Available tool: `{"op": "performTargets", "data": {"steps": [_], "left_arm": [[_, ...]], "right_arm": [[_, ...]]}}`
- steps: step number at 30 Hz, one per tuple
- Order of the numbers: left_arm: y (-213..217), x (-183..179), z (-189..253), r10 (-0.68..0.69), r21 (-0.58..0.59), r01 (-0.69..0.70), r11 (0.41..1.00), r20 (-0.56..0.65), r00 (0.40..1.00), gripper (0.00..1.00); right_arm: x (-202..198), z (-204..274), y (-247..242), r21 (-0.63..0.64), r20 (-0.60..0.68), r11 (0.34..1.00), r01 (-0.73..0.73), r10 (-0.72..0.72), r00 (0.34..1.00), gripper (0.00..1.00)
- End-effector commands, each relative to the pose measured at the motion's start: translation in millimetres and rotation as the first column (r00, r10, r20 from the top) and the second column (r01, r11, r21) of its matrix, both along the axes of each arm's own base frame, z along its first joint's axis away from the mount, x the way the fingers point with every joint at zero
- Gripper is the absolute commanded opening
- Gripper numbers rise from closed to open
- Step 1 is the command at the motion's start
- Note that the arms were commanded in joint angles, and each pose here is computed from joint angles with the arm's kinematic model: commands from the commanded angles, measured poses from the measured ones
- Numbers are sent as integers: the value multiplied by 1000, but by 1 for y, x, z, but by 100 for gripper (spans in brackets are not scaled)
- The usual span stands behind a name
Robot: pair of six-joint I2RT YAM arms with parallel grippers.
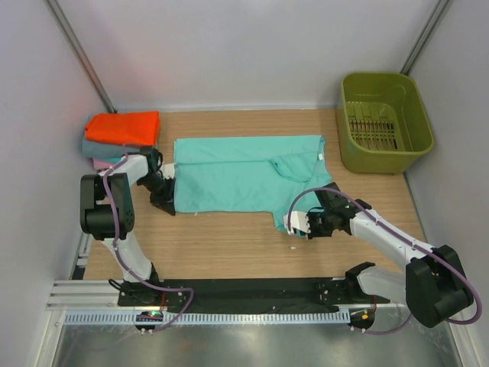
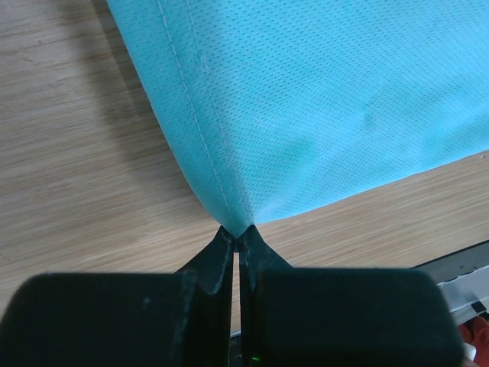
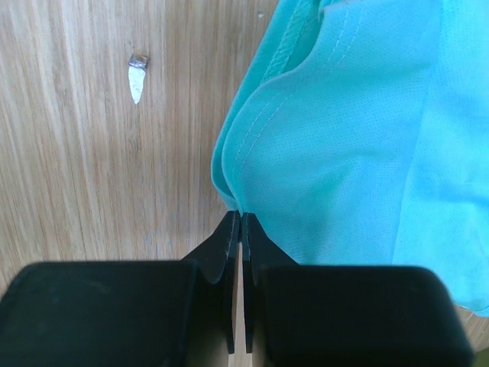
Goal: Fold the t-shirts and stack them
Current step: Fold the tshirt
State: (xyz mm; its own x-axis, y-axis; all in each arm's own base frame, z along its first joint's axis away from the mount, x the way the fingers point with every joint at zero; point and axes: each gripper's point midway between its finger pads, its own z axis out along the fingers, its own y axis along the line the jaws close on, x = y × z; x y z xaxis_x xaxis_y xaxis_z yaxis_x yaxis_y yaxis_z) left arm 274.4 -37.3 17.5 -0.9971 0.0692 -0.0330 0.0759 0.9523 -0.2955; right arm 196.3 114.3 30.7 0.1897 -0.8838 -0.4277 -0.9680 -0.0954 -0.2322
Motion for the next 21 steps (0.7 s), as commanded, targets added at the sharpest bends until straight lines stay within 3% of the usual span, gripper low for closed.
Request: {"op": "performTargets", "data": {"steps": [1, 11, 21], "left_arm": [[-2, 5, 25, -31, -28, 33, 999, 66, 997, 0], [2, 19, 74, -130, -10, 133, 991, 162, 978, 0], [0, 53, 87, -192, -42, 199, 979, 140, 971, 0]], "right_arm": [[19, 19, 7, 35, 67, 998, 52, -54, 996, 6], [56, 85, 17, 173, 186, 963, 205, -236, 954, 4], [130, 140, 24, 280, 306, 907, 314, -394, 867, 2]]}}
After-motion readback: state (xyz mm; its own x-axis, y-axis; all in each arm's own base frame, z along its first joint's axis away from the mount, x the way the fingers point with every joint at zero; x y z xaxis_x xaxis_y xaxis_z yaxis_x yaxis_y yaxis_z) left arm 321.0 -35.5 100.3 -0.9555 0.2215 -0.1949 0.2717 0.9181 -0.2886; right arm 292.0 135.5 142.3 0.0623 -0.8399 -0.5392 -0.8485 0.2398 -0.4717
